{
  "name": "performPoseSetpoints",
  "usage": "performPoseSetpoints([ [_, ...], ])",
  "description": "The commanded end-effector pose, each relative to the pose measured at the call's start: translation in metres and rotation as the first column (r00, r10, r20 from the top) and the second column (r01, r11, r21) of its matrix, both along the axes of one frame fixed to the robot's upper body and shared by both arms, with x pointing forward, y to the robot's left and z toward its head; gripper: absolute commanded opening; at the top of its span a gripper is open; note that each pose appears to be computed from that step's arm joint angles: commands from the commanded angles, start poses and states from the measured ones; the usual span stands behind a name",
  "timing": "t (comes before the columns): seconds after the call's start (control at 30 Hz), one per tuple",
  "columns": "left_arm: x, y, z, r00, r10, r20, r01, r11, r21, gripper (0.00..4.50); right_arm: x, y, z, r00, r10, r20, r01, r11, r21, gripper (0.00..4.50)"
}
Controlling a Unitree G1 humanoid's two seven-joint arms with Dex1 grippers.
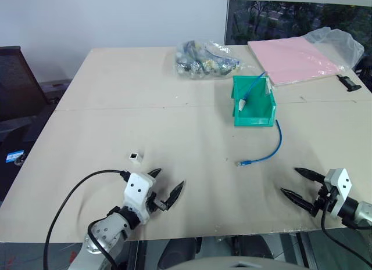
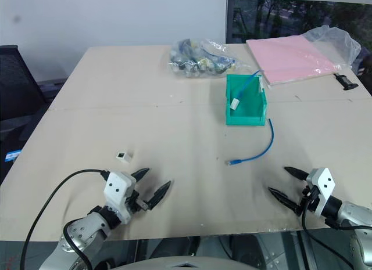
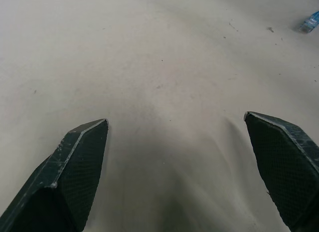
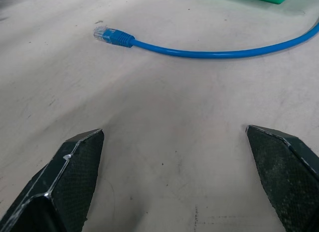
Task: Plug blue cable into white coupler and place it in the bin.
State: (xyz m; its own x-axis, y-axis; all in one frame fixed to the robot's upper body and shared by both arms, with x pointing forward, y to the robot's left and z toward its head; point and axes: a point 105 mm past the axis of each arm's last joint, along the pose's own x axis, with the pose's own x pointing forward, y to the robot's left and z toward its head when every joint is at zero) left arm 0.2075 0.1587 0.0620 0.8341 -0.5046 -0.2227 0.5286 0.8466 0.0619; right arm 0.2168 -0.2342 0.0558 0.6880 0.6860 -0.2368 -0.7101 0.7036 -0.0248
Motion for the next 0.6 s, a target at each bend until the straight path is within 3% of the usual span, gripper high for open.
performPoseSetpoints([
  [0.03,-0.0006,-0.0045,0.0056,0.997,-0.047,0.053,0.047,0.999,0.000,4.50,-0.0010,0.0001,0.0028,1.000,0.016,0.017,-0.016,1.000,-0.021,4.49],
  [0.6,-0.0011,-0.0086,0.0065,0.990,-0.120,0.076,0.122,0.992,-0.015,4.50,0.0036,-0.0024,0.0019,0.999,0.024,0.027,-0.023,0.999,-0.033,4.49],
])
